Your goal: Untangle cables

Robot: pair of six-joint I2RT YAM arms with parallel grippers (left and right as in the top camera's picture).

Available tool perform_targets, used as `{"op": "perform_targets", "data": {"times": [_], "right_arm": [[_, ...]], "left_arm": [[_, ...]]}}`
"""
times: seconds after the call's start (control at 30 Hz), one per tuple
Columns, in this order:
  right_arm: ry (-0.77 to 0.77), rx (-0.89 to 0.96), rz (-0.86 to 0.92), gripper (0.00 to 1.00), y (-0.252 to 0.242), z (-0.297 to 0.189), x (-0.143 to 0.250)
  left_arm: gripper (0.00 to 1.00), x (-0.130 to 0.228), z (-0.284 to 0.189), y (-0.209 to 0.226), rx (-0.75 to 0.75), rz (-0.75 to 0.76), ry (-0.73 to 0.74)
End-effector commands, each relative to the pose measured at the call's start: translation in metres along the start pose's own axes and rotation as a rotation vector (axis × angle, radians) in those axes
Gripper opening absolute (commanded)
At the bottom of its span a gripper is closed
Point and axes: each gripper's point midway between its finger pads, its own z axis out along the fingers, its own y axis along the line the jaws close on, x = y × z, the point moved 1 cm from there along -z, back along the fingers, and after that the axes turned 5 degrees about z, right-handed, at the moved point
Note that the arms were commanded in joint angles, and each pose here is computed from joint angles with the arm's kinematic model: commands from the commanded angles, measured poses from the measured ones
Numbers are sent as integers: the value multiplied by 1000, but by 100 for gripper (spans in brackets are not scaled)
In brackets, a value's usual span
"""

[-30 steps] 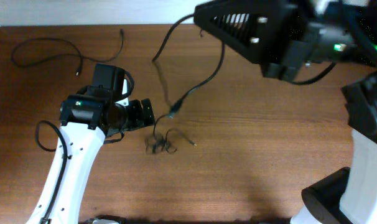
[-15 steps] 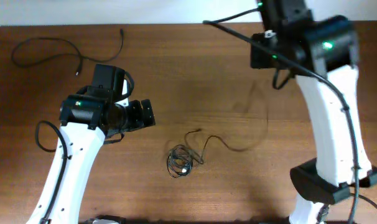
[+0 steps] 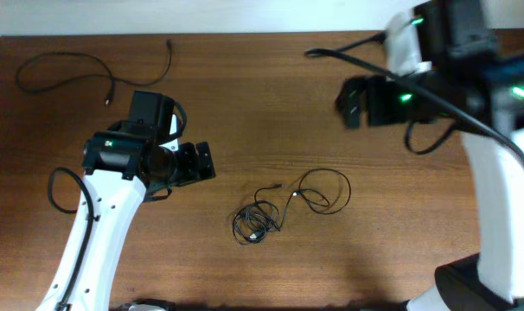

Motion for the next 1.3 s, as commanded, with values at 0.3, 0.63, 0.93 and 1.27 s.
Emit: {"op": "perform_targets", "data": {"times": [0.3, 0.63, 0.93, 1.27], "right_arm": [[673, 46, 101, 99, 20, 194, 184], [252, 255, 286, 52, 0, 274, 162], [215, -13, 221, 4, 53, 231, 111], [-153, -535, -88, 4, 165, -29, 2]], "left_arm": [[99, 2, 1, 0, 2, -6, 13], [99, 2, 1, 0, 2, -6, 12], [99, 1, 1, 0, 5, -5, 6], [99, -4, 1, -8, 51, -2, -10]]}}
